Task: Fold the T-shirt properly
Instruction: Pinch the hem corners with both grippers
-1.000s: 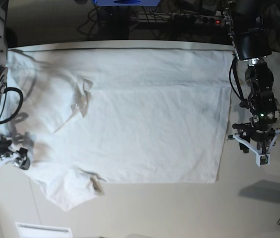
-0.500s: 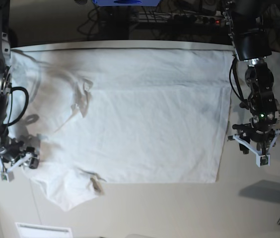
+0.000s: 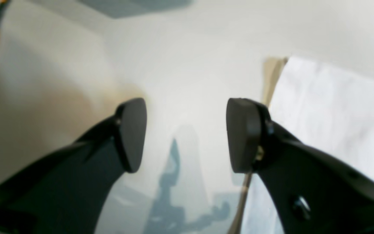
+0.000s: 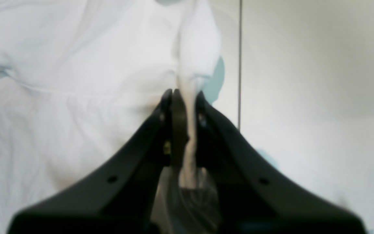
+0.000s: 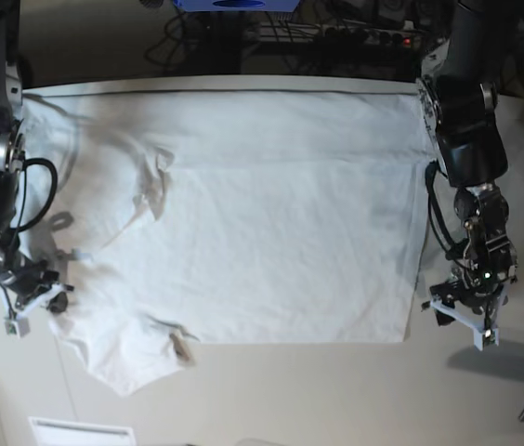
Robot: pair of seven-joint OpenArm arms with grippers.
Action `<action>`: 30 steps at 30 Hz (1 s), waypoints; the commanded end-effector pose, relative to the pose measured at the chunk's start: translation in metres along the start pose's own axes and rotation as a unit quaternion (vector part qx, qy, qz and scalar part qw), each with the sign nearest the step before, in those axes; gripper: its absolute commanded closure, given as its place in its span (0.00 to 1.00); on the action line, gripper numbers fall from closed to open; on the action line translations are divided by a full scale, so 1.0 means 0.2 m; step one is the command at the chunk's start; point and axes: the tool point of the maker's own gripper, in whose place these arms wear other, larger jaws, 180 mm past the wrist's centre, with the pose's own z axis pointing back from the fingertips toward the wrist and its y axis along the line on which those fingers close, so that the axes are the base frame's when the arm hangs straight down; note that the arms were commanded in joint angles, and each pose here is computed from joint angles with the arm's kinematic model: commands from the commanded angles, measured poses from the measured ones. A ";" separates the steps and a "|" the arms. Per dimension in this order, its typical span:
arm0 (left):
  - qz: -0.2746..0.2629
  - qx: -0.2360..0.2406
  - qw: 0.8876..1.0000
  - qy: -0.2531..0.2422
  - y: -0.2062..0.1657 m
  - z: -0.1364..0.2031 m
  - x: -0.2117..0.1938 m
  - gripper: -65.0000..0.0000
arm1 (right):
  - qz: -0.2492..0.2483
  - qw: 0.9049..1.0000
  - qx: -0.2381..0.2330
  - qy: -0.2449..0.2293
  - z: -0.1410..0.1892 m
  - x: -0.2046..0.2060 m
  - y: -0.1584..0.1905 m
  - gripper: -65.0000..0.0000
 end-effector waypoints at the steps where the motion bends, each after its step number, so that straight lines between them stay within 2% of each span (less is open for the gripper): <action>1: 0.001 -0.024 0.999 -0.030 -0.05 -0.02 0.15 0.41 | 0.010 1.000 -0.002 -0.004 0.01 0.06 -0.02 1.00; 4: 0.018 -0.069 0.997 -0.004 -0.16 -0.11 0.14 0.41 | 0.012 1.000 -0.004 0.001 0.02 0.03 -0.02 1.00; 8: 0.050 -0.086 0.995 -0.015 -0.24 -0.18 0.17 0.41 | 0.010 1.000 -0.006 0.009 0.02 -0.02 -0.04 1.00; 13: 0.069 -0.094 0.993 -0.019 -0.28 -0.21 0.18 0.41 | 0.010 1.000 -0.007 0.011 0.03 -0.03 -0.05 1.00; 23: 0.069 -0.091 0.993 0.011 -0.28 -0.23 -0.02 0.41 | 0.011 1.000 -0.008 0.011 0.03 -0.03 -0.05 1.00; 30: 0.068 -0.101 0.992 0.016 -0.35 -0.24 -0.04 0.41 | 0.011 1.000 -0.008 0.010 0.03 -0.02 -0.05 1.00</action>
